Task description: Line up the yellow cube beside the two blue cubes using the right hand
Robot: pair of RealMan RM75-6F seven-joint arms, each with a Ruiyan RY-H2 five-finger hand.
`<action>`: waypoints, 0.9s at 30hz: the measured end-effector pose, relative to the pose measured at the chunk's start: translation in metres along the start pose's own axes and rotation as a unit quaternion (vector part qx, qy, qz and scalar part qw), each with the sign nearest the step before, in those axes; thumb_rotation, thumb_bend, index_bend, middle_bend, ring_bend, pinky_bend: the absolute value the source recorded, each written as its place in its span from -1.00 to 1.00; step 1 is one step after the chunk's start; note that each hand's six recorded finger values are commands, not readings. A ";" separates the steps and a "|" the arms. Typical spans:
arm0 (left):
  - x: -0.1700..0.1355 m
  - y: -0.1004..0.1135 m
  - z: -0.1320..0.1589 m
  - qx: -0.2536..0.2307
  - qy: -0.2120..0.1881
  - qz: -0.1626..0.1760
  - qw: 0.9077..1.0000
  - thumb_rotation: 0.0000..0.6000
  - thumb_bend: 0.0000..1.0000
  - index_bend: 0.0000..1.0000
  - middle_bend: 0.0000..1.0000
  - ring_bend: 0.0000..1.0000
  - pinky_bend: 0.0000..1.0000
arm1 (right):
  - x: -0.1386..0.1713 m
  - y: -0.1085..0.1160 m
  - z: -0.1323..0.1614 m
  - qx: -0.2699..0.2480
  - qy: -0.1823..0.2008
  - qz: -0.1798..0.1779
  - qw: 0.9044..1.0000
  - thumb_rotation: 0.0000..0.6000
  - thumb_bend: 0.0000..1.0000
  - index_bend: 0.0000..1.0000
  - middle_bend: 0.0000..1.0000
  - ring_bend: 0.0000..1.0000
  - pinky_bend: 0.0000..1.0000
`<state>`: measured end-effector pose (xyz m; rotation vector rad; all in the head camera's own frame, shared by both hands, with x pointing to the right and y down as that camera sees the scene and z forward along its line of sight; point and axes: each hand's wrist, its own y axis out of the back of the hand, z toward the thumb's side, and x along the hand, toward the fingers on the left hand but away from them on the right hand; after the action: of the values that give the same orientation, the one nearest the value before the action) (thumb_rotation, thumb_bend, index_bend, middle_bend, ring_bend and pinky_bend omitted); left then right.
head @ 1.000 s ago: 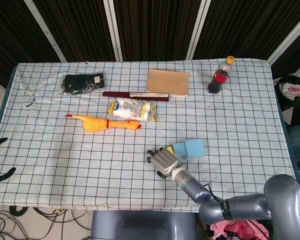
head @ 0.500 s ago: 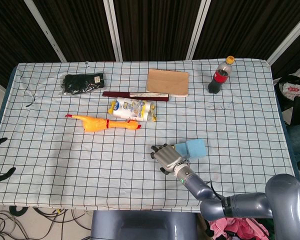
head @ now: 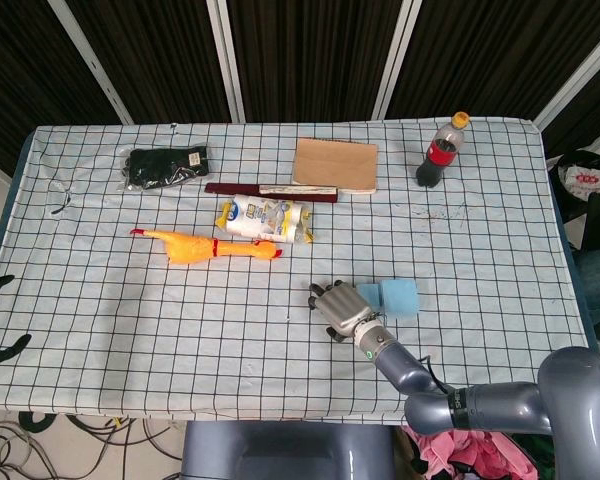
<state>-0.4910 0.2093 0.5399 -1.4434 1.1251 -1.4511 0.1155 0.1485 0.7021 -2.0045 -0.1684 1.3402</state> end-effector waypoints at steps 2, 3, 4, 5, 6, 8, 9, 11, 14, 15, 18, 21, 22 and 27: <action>0.000 0.000 0.000 0.000 0.000 0.000 1.000 1.00 -0.91 -0.58 -0.81 -1.00 -1.00 | 0.000 0.001 0.001 -0.005 0.002 -0.001 1.000 1.00 -0.30 -0.44 -0.82 -0.50 -0.55; 0.000 0.000 0.000 0.000 0.000 0.000 1.000 1.00 -0.91 -0.58 -0.81 -1.00 -1.00 | 0.001 0.002 0.001 -0.007 0.003 -0.001 1.000 1.00 -0.30 -0.44 -0.82 -0.50 -0.55; 0.000 0.000 0.000 0.000 0.000 0.000 1.000 1.00 -0.91 -0.58 -0.81 -1.00 -1.00 | 0.001 0.003 0.002 -0.010 0.004 -0.002 1.000 1.00 -0.30 -0.45 -0.82 -0.50 -0.55; 0.000 0.000 0.000 0.000 0.000 -0.001 1.000 1.00 -0.91 -0.58 -0.81 -1.00 -1.00 | 0.002 0.005 0.003 -0.013 0.006 -0.003 1.000 1.00 -0.30 -0.45 -0.82 -0.50 -0.55; 0.000 0.000 0.000 0.000 0.000 -0.001 1.000 1.00 -0.91 -0.58 -0.81 -1.00 -1.00 | 0.003 0.006 0.004 -0.015 0.007 -0.004 1.000 1.00 -0.30 -0.45 -0.82 -0.50 -0.55; 0.000 0.000 0.000 0.000 0.000 -0.001 1.000 1.00 -0.91 -0.58 -0.81 -1.00 -1.00 | 0.005 0.009 0.005 -0.019 0.011 -0.005 1.000 1.00 -0.31 -0.45 -0.82 -0.50 -0.55; 0.000 0.000 0.000 0.000 0.000 -0.001 1.000 1.00 -0.91 -0.58 -0.81 -1.00 -1.00 | 0.006 0.010 0.006 -0.022 0.013 -0.005 1.000 1.00 -0.31 -0.45 -0.82 -0.50 -0.55; 0.000 0.000 0.000 0.000 0.000 0.000 1.000 1.00 -0.91 -0.58 -0.81 -1.00 -1.00 | 0.009 0.013 0.008 -0.027 0.018 -0.007 0.999 1.00 -0.30 -0.45 -0.82 -0.50 -0.55; 0.000 0.000 0.000 -0.001 -0.001 -0.001 1.000 1.00 -0.92 -0.58 -0.81 -1.00 -1.00 | 0.013 0.023 0.008 -0.029 0.019 -0.019 0.999 1.00 -0.31 -0.45 -0.82 -0.50 -0.55; 0.000 0.000 0.000 -0.001 -0.001 -0.001 1.000 1.00 -0.91 -0.58 -0.81 -1.00 -1.00 | 0.013 0.027 0.006 -0.029 0.018 -0.026 0.999 1.00 -0.31 -0.46 -0.82 -0.50 -0.55; 0.000 0.000 0.000 -0.002 -0.003 -0.001 1.000 1.00 -0.91 -0.58 -0.81 -1.00 -1.00 | 0.020 0.047 -0.005 -0.026 0.003 -0.062 0.998 1.00 -0.35 -0.47 -0.82 -0.50 -0.55; 0.000 0.000 0.000 -0.001 -0.003 0.000 1.000 1.00 -0.91 -0.58 -0.81 -1.00 -1.00 | 0.034 0.069 -0.024 -0.029 -0.018 -0.097 0.995 1.00 -0.39 -0.51 -0.84 -0.51 -0.57; 0.000 0.000 0.000 -0.001 -0.003 0.001 1.000 1.00 -0.91 -0.58 -0.81 -1.00 -1.00 | 0.039 0.074 -0.032 -0.033 -0.026 -0.106 0.993 1.00 -0.40 -0.52 -0.85 -0.52 -0.58; 0.000 -0.001 0.002 -0.006 -0.005 -0.001 1.000 1.00 -0.91 -0.58 -0.81 -1.00 -1.00 | 0.080 0.098 -0.082 -0.050 -0.077 -0.149 0.985 1.00 -0.43 -0.56 -0.87 -0.56 -0.61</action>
<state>-0.4888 0.2099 0.5404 -1.4599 1.1274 -1.4393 0.1953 0.0741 0.5978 -1.8652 -0.5944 1.3114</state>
